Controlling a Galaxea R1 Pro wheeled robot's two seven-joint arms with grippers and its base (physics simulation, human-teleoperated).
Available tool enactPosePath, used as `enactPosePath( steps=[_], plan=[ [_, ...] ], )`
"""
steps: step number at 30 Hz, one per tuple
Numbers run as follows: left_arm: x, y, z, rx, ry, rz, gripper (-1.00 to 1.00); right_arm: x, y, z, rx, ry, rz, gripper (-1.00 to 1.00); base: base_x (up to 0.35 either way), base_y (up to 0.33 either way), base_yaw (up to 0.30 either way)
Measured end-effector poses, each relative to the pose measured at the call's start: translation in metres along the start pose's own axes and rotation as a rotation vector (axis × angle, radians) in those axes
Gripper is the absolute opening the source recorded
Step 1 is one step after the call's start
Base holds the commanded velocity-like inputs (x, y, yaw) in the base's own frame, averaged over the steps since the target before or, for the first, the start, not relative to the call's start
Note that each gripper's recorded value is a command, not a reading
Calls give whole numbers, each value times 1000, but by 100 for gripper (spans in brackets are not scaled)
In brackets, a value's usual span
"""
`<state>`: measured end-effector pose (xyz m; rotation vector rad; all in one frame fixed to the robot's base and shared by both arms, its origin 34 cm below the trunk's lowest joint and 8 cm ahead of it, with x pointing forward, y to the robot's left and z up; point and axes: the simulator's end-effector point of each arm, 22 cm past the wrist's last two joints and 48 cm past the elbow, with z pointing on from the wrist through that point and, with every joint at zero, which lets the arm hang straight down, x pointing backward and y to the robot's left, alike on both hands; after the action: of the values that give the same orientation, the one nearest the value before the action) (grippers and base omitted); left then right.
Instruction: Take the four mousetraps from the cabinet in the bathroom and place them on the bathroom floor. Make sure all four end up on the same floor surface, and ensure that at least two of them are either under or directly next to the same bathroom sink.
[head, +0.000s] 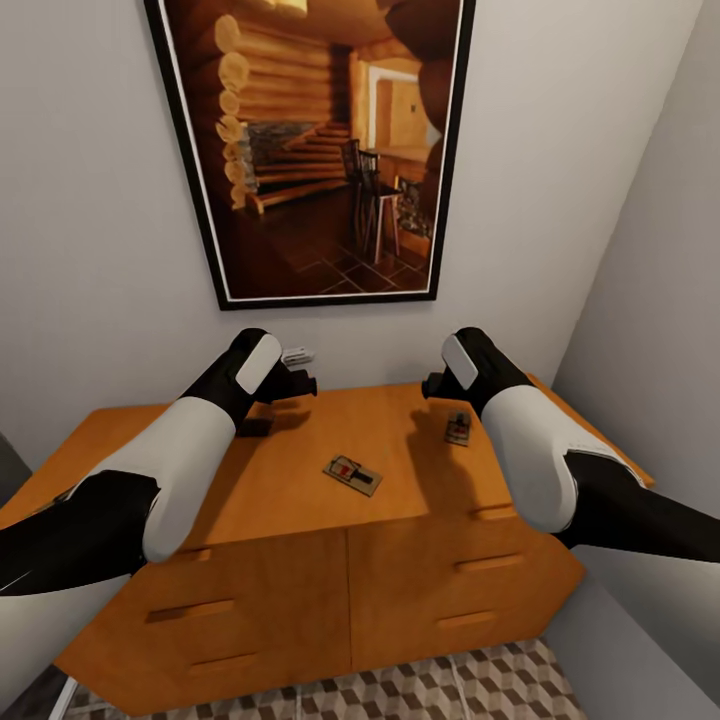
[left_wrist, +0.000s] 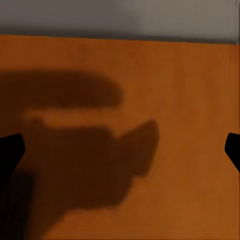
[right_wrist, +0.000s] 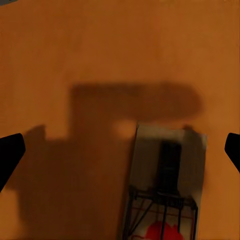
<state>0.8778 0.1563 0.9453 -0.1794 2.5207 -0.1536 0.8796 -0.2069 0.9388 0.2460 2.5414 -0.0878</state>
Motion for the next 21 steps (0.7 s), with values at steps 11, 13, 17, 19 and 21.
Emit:
enactPosePath(
  steps=[11, 13, 17, 19, 21],
  plan=[
    [0, -7, 1, 36, -3, -3, 100, 6, -1, 4, 2, 9, -1, 100, 17, -7, 0],
    [0, -9, 1, 42, -2, -3, 100, 6, -1, 5, 3, 10, 0, 100, 3, -101, 0],
    [1, -12, 1, 52, -1, -2, 100, 10, -2, 8, 4, 13, 2, 100, 2, -168, 0],
    [1, -13, 1, 56, -1, -1, 100, 12, -3, 10, 6, 14, 4, 100, 1, -118, 0],
    [1, -14, 1, 60, -1, -2, 100, 15, -4, 13, 7, 14, 7, 100, 1, -75, 0]
  ],
)
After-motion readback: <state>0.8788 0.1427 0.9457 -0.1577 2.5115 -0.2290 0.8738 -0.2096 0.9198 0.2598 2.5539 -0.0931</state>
